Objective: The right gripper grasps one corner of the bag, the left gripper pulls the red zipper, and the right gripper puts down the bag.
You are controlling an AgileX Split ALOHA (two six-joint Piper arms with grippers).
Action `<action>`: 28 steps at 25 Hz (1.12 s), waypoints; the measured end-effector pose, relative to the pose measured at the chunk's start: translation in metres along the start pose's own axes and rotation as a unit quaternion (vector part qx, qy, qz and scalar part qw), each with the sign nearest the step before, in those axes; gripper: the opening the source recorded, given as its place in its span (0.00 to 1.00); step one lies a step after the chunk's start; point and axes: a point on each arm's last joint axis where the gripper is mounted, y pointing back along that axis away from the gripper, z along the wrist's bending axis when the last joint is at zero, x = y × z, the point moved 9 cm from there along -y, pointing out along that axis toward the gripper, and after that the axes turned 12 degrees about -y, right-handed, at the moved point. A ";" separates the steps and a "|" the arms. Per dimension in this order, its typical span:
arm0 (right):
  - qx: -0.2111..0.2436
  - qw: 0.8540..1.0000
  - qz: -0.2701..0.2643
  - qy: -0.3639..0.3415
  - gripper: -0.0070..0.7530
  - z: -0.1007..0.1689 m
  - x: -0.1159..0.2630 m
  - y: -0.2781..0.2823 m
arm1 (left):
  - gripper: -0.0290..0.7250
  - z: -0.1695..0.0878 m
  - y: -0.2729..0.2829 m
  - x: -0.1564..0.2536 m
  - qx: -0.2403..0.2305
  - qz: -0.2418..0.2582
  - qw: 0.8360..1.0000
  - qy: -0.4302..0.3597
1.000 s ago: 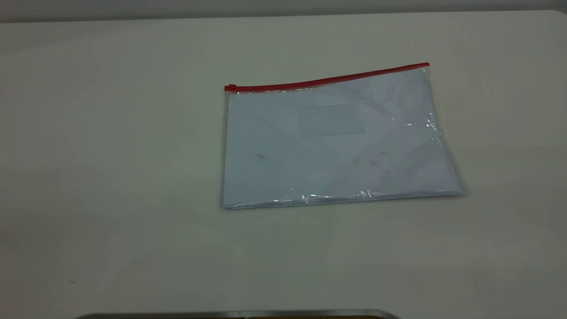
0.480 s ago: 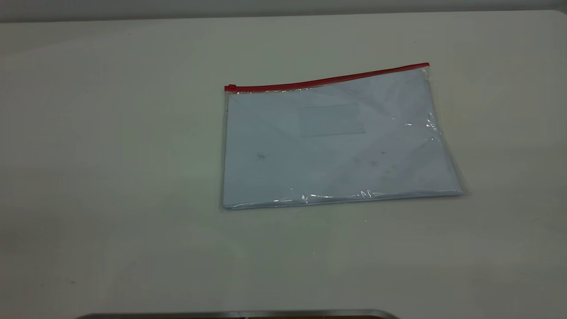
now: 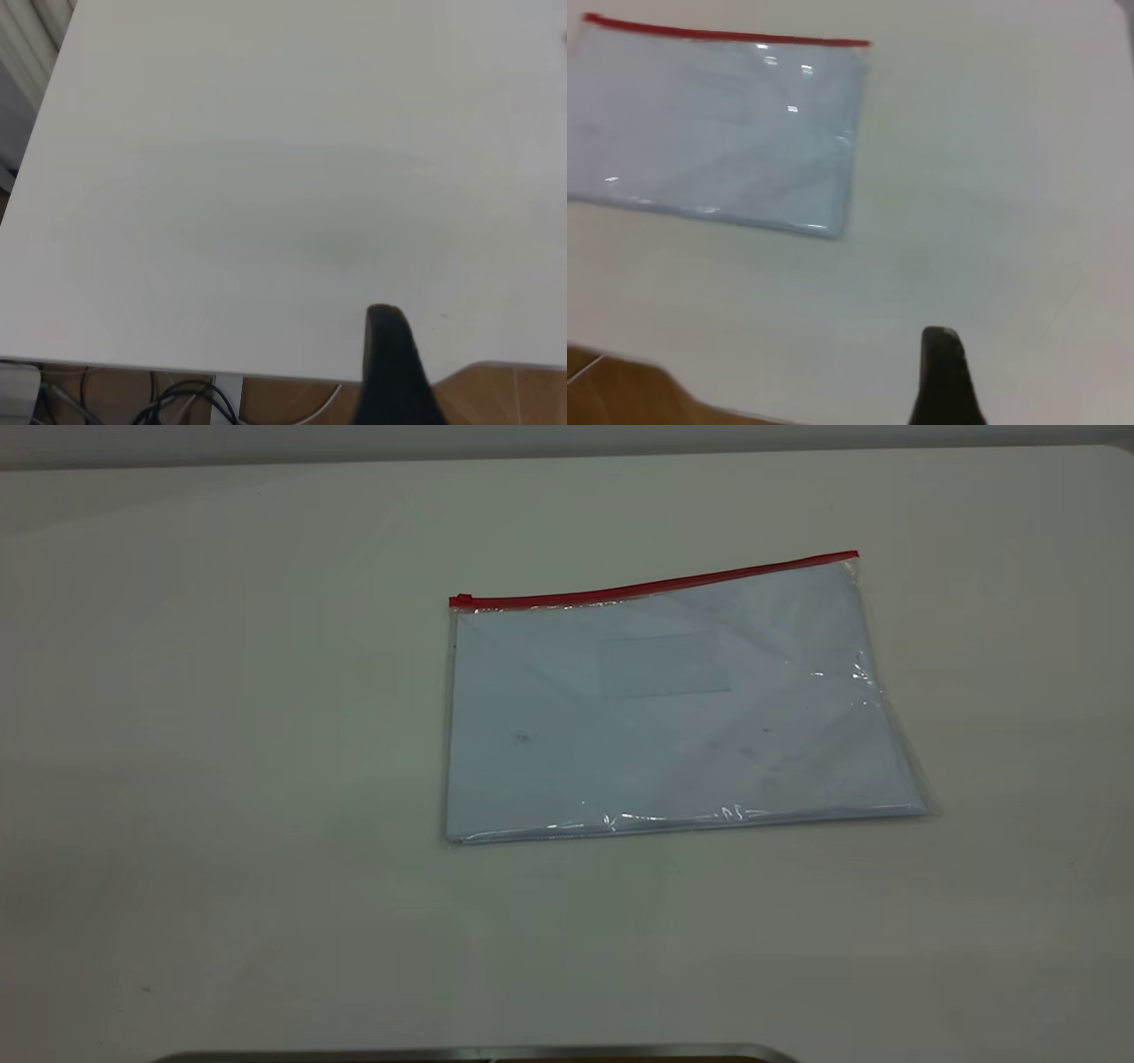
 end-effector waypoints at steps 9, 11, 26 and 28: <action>0.010 1.000 -0.021 -0.021 0.74 -0.010 0.001 0.006 | 0.77 0.000 0.000 0.000 0.000 0.000 1.000 0.001; 0.023 0.999 -0.023 -0.030 0.74 -0.015 0.000 0.006 | 0.77 0.000 0.000 0.000 0.000 0.000 1.000 0.001; 0.028 0.999 -0.023 -0.037 0.74 -0.017 0.000 0.006 | 0.77 0.000 0.000 0.000 0.000 0.000 1.000 0.001; 0.028 0.999 -0.023 -0.037 0.74 -0.017 0.000 0.006 | 0.77 0.000 0.000 0.000 0.000 0.000 1.000 0.001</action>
